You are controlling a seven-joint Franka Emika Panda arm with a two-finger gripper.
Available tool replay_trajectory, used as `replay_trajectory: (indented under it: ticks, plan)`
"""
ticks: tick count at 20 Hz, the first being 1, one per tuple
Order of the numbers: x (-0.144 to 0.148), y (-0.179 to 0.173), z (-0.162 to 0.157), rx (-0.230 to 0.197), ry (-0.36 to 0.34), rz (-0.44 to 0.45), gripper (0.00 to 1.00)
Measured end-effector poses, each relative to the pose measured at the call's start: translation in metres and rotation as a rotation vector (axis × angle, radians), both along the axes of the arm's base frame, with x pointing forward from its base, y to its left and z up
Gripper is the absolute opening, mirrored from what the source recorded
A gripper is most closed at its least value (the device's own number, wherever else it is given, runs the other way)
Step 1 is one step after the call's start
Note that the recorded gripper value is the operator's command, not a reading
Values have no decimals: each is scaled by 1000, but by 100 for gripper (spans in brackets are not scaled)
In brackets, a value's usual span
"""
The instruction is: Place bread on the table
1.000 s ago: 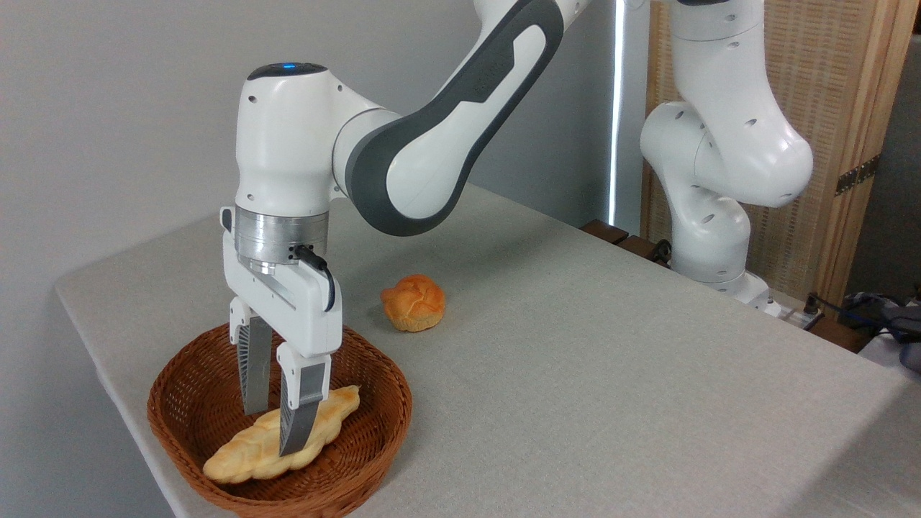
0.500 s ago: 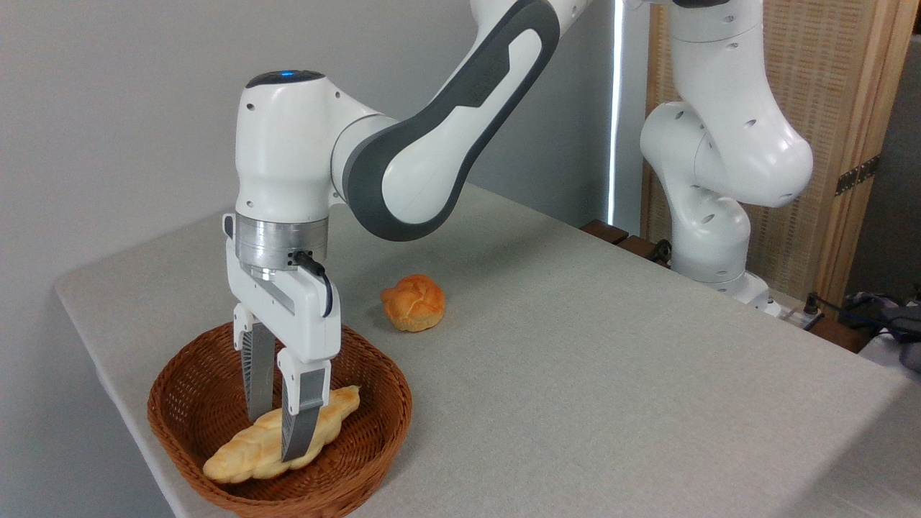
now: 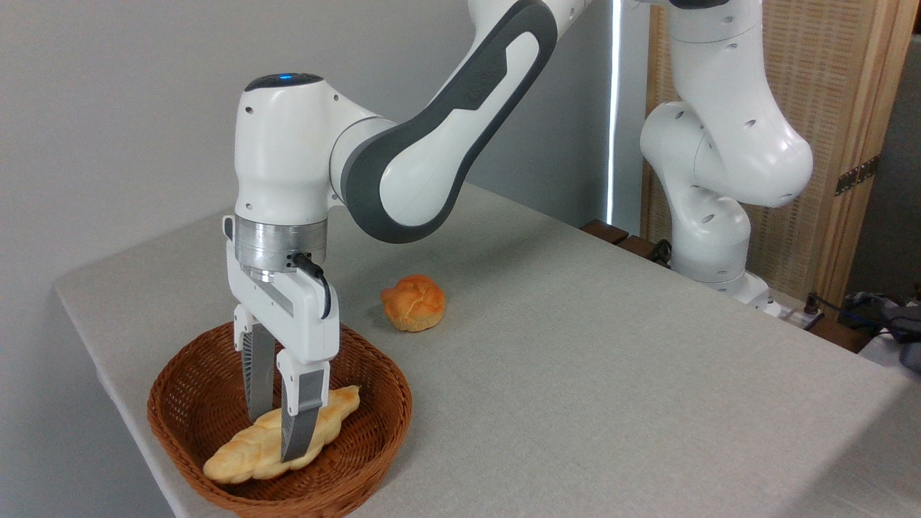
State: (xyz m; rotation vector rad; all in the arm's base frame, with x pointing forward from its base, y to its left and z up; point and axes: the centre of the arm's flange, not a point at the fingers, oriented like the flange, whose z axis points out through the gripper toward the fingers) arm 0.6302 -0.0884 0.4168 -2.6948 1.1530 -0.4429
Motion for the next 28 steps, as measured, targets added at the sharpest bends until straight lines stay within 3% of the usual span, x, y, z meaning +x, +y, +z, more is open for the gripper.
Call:
replay_trajectory:
  ticks: [17, 23, 25, 28]
  plan:
    - [-2, 3, 15, 1, -15, 5, 40]
    - [-16, 10, 37, 22, 42, 26, 40]
    - [-19, 10, 42, 14, 52, 35, 41]
    - [-22, 16, 57, -30, 41, 67, 45]
